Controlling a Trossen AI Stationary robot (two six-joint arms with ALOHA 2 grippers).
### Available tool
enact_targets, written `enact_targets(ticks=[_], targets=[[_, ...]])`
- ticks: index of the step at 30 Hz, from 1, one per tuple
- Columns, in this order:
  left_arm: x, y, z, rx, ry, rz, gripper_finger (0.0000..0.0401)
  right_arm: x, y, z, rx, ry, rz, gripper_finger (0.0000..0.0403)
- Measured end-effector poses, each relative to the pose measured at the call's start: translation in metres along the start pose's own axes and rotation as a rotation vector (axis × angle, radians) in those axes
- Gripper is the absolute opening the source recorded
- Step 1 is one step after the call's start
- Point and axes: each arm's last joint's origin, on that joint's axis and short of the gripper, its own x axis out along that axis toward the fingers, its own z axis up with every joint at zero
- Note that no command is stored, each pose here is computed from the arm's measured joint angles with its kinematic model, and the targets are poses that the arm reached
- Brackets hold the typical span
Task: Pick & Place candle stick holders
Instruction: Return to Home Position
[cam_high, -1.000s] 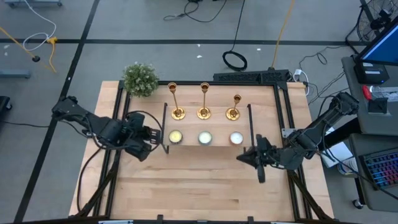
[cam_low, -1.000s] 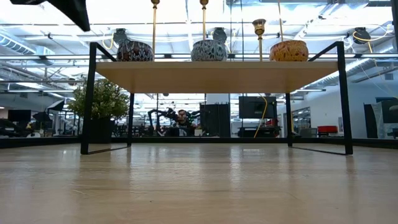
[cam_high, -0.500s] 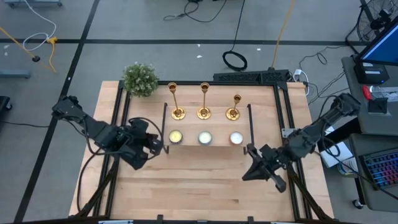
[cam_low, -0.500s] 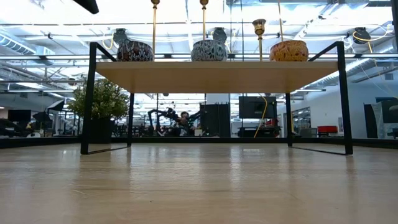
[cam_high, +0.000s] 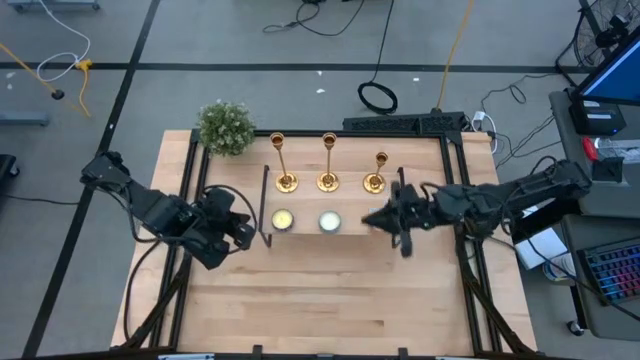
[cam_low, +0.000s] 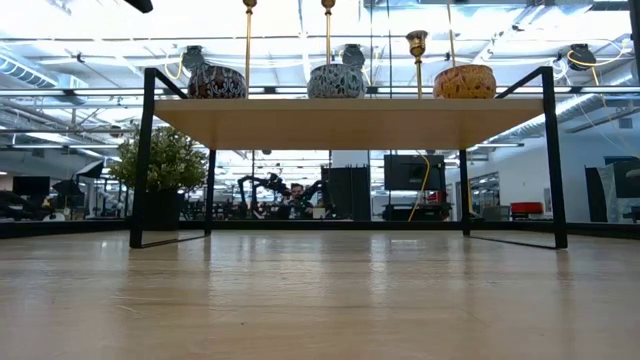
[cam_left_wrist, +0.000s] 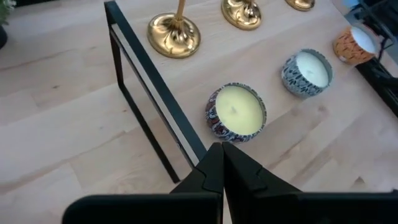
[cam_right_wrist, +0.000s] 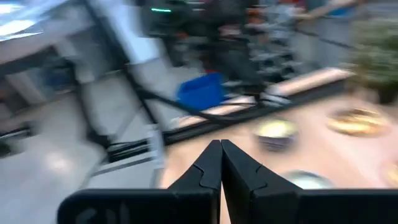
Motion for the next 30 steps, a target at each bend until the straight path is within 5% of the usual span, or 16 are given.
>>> enact_targets(ticks=[4,13,23,30], targets=[[-0.009,0.007,0.005,0.023,0.006,-0.038,0.0002,-0.005,-0.018,0.000,0.033,0.040,-0.155,0.0000],[-0.028,0.026,0.016,0.060,-0.006,-0.100,0.0001,-0.028,-0.013,0.004,0.164,0.095,-0.044,0.0000],[-0.033,0.033,0.021,0.108,-0.005,-0.118,0.0001,-0.058,-0.020,-0.001,0.214,-0.048,-0.488,0.0000],[-0.032,0.033,0.021,0.118,-0.013,-0.113,0.0001,-0.065,-0.034,-0.008,0.191,-0.041,-0.698,0.0000]])
